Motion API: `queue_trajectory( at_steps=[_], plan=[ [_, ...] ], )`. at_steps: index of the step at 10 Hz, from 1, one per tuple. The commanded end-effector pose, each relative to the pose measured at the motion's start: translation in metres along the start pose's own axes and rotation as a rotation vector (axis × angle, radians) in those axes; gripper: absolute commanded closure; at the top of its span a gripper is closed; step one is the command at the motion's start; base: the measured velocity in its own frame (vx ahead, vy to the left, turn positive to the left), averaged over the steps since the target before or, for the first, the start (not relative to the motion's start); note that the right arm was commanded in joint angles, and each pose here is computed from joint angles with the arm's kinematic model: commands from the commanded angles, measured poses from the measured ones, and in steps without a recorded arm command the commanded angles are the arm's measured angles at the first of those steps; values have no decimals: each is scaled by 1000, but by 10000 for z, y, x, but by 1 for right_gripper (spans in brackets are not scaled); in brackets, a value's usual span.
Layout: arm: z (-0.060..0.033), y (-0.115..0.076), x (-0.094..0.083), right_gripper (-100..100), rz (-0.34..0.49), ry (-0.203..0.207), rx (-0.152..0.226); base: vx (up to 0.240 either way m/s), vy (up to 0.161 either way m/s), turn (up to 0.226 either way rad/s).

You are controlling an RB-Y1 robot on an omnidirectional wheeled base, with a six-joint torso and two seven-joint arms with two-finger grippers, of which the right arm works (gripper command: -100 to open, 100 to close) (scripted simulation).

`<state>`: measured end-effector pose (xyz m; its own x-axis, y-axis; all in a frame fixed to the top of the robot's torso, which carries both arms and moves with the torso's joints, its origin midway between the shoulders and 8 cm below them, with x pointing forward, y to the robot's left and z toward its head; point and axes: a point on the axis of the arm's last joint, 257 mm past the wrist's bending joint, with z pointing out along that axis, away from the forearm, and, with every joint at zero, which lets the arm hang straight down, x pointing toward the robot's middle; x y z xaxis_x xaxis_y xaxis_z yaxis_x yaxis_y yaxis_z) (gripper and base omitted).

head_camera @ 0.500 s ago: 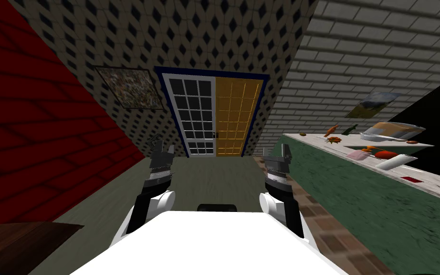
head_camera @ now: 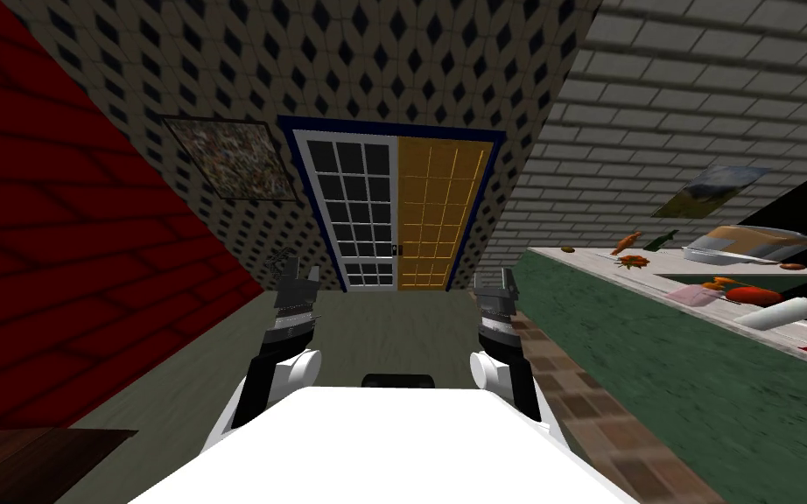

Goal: Pull the door open

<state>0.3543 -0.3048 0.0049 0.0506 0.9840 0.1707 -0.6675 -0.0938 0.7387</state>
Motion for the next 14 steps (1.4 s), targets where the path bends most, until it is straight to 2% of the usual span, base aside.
queue_trajectory(
  at_steps=[1,7,14],
  plan=[
    [-23,-143,13,-100,59,4,22,147,46,23],
    [-128,-590,36,-100,229,8,90,116,47,19],
    [-291,-1109,60,-100,427,-4,173,98,43,20]
  ],
)
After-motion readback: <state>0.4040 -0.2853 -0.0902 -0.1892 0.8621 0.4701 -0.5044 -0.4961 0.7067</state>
